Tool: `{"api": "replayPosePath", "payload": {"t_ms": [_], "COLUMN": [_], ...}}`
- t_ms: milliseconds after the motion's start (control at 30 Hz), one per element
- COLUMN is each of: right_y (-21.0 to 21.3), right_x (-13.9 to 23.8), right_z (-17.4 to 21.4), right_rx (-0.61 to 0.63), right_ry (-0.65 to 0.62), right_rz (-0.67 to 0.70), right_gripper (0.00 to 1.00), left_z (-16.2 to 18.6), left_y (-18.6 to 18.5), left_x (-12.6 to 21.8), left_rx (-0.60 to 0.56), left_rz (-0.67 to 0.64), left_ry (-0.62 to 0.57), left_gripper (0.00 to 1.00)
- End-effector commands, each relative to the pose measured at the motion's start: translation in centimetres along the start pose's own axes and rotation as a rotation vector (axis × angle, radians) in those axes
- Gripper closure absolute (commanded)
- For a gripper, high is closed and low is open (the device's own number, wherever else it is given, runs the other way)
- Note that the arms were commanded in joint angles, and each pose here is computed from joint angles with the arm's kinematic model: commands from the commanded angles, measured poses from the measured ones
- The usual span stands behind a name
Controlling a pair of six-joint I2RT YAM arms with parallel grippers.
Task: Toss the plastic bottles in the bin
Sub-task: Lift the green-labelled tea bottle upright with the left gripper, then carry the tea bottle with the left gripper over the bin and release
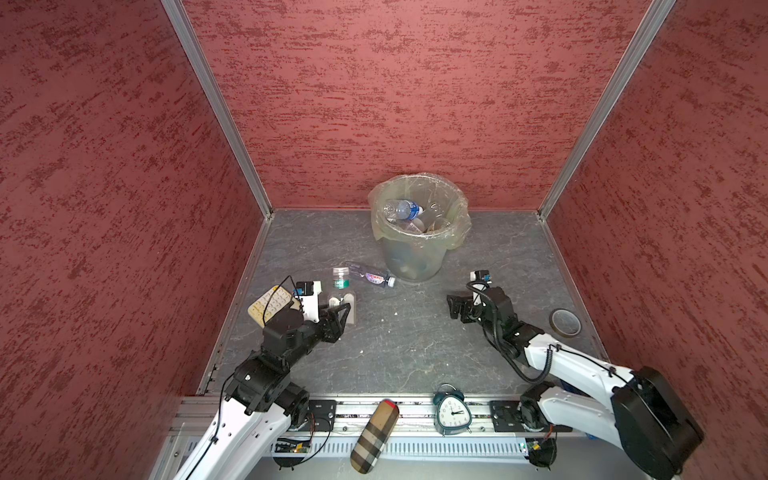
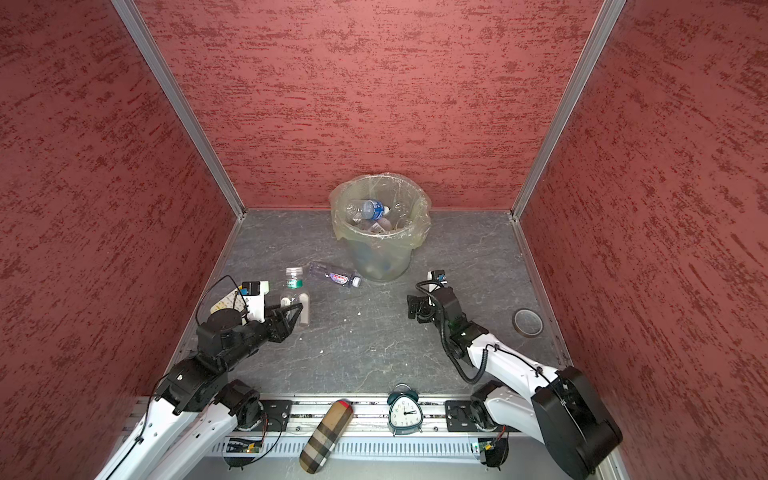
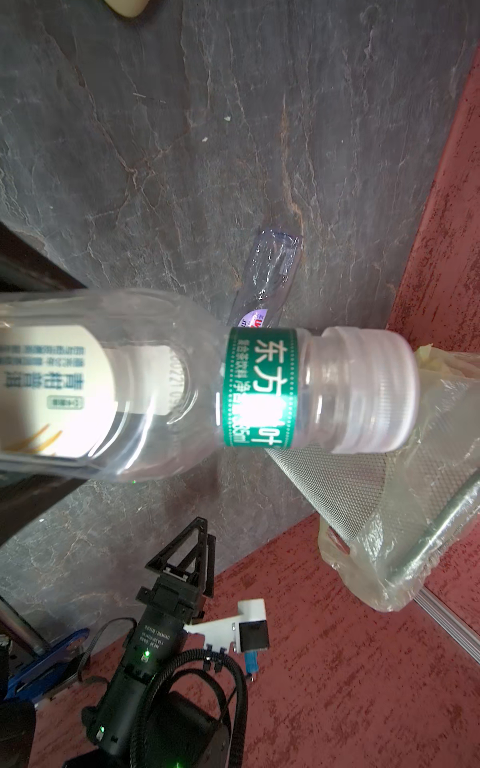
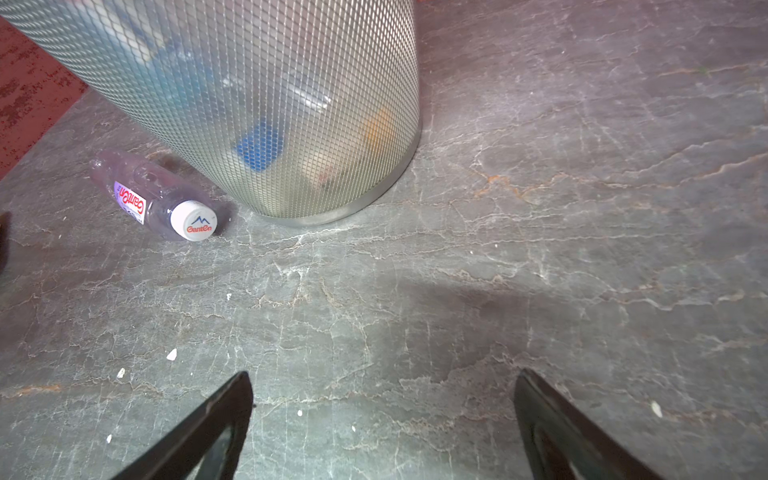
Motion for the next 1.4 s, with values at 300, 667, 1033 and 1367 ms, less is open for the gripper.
{"api": "replayPosePath", "payload": {"t_ms": [300,667,1033,1367], "right_y": [0.3,0.2,0.1,0.2], "right_x": [0.1,0.5,0.9,0.8], "right_z": [-0.9,-1.1,-1.2,-1.2], "right_rx": [-0.002,-0.004,-0.007,-0.004], "right_ry": [-0.034,-0.044,-0.054,-0.055], "right_rz": [-0.015,-0.008,-0.008,-0.012], "right_gripper": [0.02,0.01,0.02,0.02], "left_z": [-5.3,-20.7,-22.8,-21.6], "left_y": [-5.6,-19.3,-17.6,-14.0], "left_x": [0.5,-12.0,-17.1,-13.7], "left_rx": [-0.042,-0.181,-0.102,-0.089], "left_rz": [0.158,0.363,0.280,0.202], "left_ry": [-0.078,-0.176,-0.124,-0.134], "left_gripper": [0.67,0.56,0.01,0.01]}}
Point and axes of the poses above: each gripper's point midway between its finger pads, its own x axis back along the fingers, its own y axis along the line the jaws close on, z = x × y, the point moved 6 cm from there along x, back along the fingers, and after that the axes turned 9 degrees about x, right-handed, at the moved point
